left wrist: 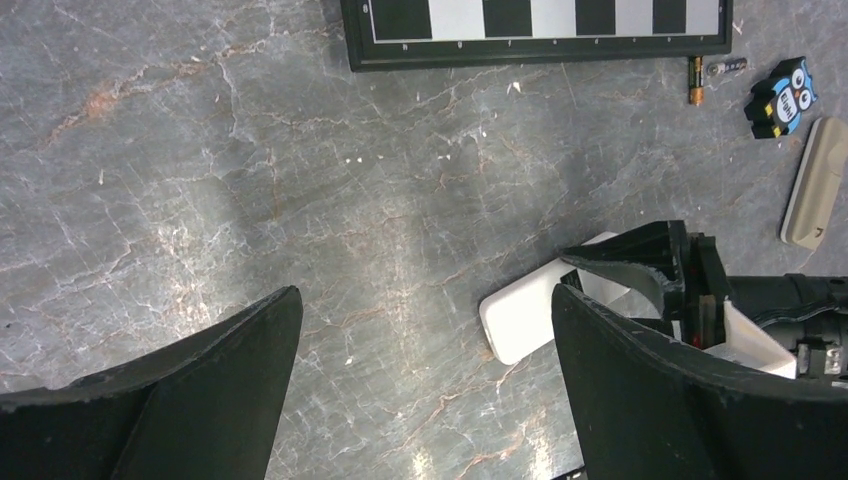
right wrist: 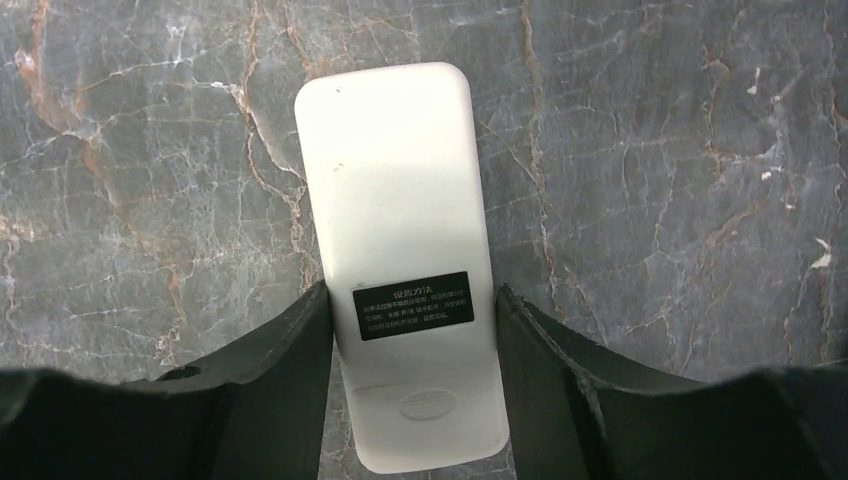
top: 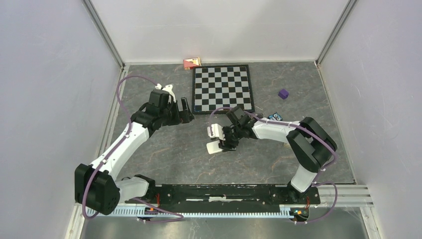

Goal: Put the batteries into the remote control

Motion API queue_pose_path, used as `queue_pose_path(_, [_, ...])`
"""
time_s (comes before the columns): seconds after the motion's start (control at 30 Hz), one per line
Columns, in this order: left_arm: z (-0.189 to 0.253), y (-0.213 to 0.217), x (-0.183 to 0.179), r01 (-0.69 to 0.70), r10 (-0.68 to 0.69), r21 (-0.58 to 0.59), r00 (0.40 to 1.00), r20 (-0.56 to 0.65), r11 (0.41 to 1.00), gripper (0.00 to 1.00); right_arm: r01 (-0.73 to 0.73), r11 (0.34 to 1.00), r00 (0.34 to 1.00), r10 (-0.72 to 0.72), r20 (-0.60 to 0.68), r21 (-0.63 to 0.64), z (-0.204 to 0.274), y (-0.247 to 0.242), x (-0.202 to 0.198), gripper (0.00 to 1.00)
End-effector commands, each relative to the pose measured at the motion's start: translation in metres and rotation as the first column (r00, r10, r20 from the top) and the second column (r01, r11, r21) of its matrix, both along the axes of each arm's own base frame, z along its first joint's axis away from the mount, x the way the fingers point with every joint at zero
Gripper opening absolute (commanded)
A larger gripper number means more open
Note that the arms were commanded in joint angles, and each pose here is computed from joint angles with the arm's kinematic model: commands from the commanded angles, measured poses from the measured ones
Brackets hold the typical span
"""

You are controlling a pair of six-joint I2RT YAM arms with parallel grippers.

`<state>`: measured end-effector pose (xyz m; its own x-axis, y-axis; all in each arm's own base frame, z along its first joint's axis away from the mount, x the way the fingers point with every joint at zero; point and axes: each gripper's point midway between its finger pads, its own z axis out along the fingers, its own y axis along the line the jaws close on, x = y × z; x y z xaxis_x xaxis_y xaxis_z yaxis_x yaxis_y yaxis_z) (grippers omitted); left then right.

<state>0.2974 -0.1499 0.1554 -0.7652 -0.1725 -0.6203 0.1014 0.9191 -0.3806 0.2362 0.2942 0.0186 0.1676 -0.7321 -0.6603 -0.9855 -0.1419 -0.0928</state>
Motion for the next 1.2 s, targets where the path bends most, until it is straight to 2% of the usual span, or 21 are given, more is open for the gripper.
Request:
queue_pose_path(0.0, [0.006, -0.004, -0.004, 0.010, -0.007, -0.057, 0.999, 0.040, 0.998, 1.00, 0.045, 0.996, 0.997, -0.049, 0.055, 0.079, 0.017, 0.009, 0.010, 0.35])
queue_pose_path(0.13, [0.001, -0.021, -0.017, 0.046, -0.043, -0.173, 0.999, 0.020, 0.984, 1.00, 0.116, 0.972, 0.988, -0.134, 0.074, 0.206, 0.043, 0.016, 0.012, 0.28])
queue_pose_path(0.2, [0.001, -0.034, -0.024, 0.068, -0.066, -0.259, 0.998, 0.016, 0.963, 1.00, 0.142, 0.947, 0.983, -0.169, 0.070, 0.287, 0.062, 0.022, 0.011, 0.28])
queue_pose_path(0.37, [0.000, -0.061, -0.041, 0.137, -0.146, -0.402, 0.989, 0.010, 0.905, 1.00, 0.245, 0.839, 0.960, -0.282, 0.003, 0.487, 0.115, 0.032, 0.012, 0.28])
queue_pose_path(0.5, [0.012, -0.083, -0.054, 0.222, -0.233, -0.468, 0.972, 0.034, 0.855, 1.00, 0.298, 0.774, 0.944, -0.326, -0.052, 0.559, 0.140, 0.038, 0.016, 0.28])
queue_pose_path(0.63, [0.018, -0.090, -0.056, 0.219, -0.244, -0.510, 0.970, 0.019, 0.832, 0.99, 0.300, 0.751, 0.940, -0.339, -0.047, 0.588, 0.153, 0.041, 0.021, 0.28])
queue_pose_path(0.7, [0.022, -0.094, -0.056, 0.217, -0.252, -0.541, 0.968, 0.010, 0.812, 0.94, 0.291, 0.748, 0.941, -0.336, -0.036, 0.596, 0.158, 0.043, 0.023, 0.29])
queue_pose_path(0.9, [0.017, -0.103, -0.057, 0.158, -0.261, -0.593, 0.961, -0.092, 0.790, 0.62, 0.265, 0.747, 0.946, -0.322, -0.016, 0.610, 0.168, 0.046, 0.023, 0.30])
queue_pose_path(1.1, [0.017, -0.109, -0.054, 0.130, -0.274, -0.619, 0.951, -0.143, 0.775, 0.49, 0.229, 0.756, 0.957, -0.290, 0.000, 0.614, 0.171, 0.050, 0.020, 0.30])
queue_pose_path(1.17, [0.024, -0.113, -0.050, 0.151, -0.283, -0.633, 0.953, -0.112, 0.759, 0.41, 0.220, 0.757, 0.960, -0.279, -0.001, 0.615, 0.172, 0.052, 0.018, 0.30])
